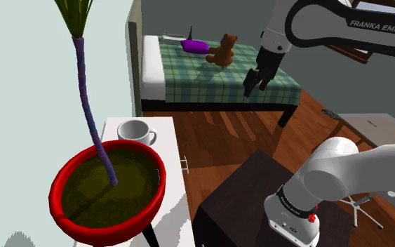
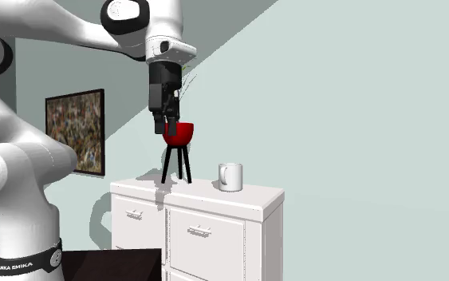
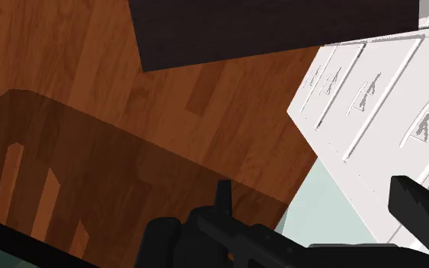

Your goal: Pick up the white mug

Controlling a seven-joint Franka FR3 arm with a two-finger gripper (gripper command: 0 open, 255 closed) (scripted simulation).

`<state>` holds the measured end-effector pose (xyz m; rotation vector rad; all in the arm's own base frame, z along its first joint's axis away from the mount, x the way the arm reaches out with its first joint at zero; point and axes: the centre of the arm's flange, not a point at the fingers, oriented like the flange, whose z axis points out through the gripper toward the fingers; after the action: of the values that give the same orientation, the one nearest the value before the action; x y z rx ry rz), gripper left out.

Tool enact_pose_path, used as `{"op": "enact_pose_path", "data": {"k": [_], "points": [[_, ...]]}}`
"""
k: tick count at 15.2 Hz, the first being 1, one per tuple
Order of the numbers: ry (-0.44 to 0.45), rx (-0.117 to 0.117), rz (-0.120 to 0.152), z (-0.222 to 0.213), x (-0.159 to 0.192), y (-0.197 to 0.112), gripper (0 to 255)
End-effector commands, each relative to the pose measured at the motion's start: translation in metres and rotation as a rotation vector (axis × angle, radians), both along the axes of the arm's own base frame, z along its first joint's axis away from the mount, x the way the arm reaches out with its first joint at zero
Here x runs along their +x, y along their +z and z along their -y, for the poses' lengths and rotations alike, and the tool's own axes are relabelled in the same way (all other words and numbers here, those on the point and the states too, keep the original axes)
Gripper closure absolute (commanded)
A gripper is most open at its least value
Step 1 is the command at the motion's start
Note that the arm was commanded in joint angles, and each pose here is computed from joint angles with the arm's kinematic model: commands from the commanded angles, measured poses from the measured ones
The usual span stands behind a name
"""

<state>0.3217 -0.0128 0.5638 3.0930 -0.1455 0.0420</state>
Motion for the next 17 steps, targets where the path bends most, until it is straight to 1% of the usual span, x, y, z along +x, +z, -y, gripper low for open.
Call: {"op": "enact_pose_path", "data": {"k": [1, 17], "points": [[0.0, 0.0, 0.0, 0.0, 0.0, 0.0, 0], [-0.009, 0.017, -0.002, -0.186, 0.082, -0.05, 0]]}}
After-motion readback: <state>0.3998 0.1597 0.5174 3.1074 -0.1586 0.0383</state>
